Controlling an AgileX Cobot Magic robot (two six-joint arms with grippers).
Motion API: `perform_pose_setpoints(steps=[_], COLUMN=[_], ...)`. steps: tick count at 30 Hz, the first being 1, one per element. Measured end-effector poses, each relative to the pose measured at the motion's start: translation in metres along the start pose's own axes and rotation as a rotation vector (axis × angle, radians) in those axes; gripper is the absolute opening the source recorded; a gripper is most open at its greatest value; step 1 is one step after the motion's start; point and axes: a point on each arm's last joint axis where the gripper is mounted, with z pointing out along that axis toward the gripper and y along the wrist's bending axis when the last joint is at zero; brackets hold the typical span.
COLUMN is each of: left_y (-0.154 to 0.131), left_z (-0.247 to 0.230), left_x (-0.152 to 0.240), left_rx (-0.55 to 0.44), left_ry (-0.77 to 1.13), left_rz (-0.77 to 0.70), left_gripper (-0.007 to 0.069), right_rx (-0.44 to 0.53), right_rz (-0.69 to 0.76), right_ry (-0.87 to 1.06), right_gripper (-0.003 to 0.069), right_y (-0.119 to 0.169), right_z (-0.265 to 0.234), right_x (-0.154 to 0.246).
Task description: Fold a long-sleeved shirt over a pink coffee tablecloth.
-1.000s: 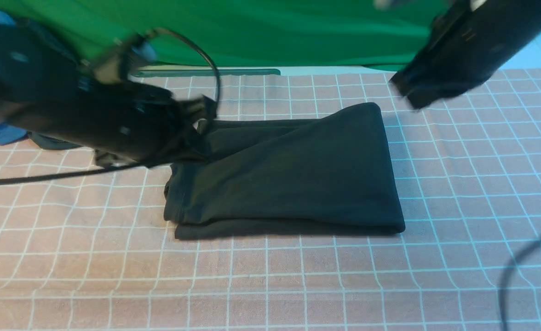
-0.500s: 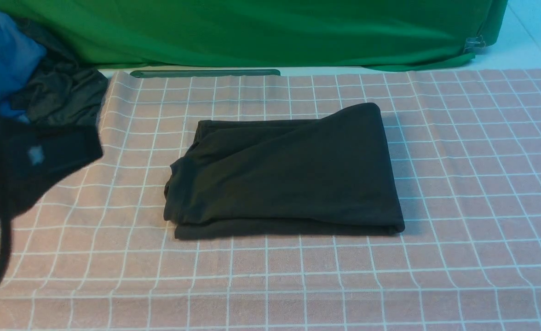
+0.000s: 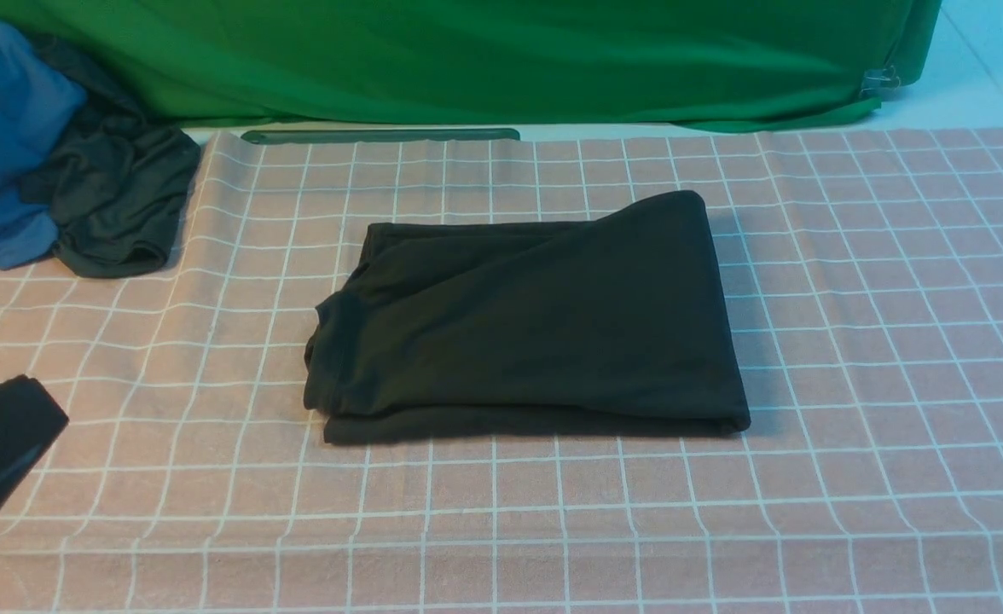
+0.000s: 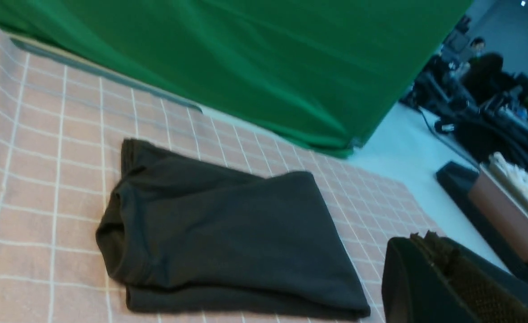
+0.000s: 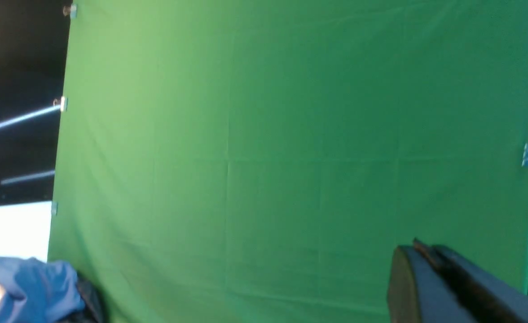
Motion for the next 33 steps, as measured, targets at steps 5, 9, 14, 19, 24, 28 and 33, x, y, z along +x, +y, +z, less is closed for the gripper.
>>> perform_pose_setpoints(steps=[5,9,14,19,24,28,33], left_y=[0.000,0.002,0.003,0.004,0.005,0.007,0.025], left_z=[0.000,0.000,0.000,0.000,0.001,0.001,0.000], left_x=[-0.001,-0.002,-0.002,-0.002,-0.002,0.000,0.019], left_rx=[0.000,-0.013,-0.035,-0.045,-0.047,-0.061,-0.156], left_ry=[-0.020,-0.025,-0.028,-0.029,-0.028,-0.032,-0.101], left_rz=[0.003,0.030,0.074,0.093,0.102,0.144,0.217], left_gripper=[0.0014,0.0014,0.0014,0.0014,0.0014,0.0014,0.0014], right_rx=[0.000,0.000,0.000,0.000,0.000,0.000,0.000], right_rz=[0.000,0.000,-0.001,-0.001,-0.001,-0.001,0.000], right_ry=[-0.005,-0.006,-0.006,-0.006,-0.006,-0.006,-0.006], right_gripper=[0.0069,0.0078,0.0090,0.0090,0.0093,0.0103,0.0112], right_y=[0.000,0.000,0.000,0.000,0.000,0.000,0.000], right_z=[0.000,0.000,0.000,0.000,0.000,0.000,0.000], right_x=[0.000,0.000,0.000,0.000,0.000,0.000,0.000])
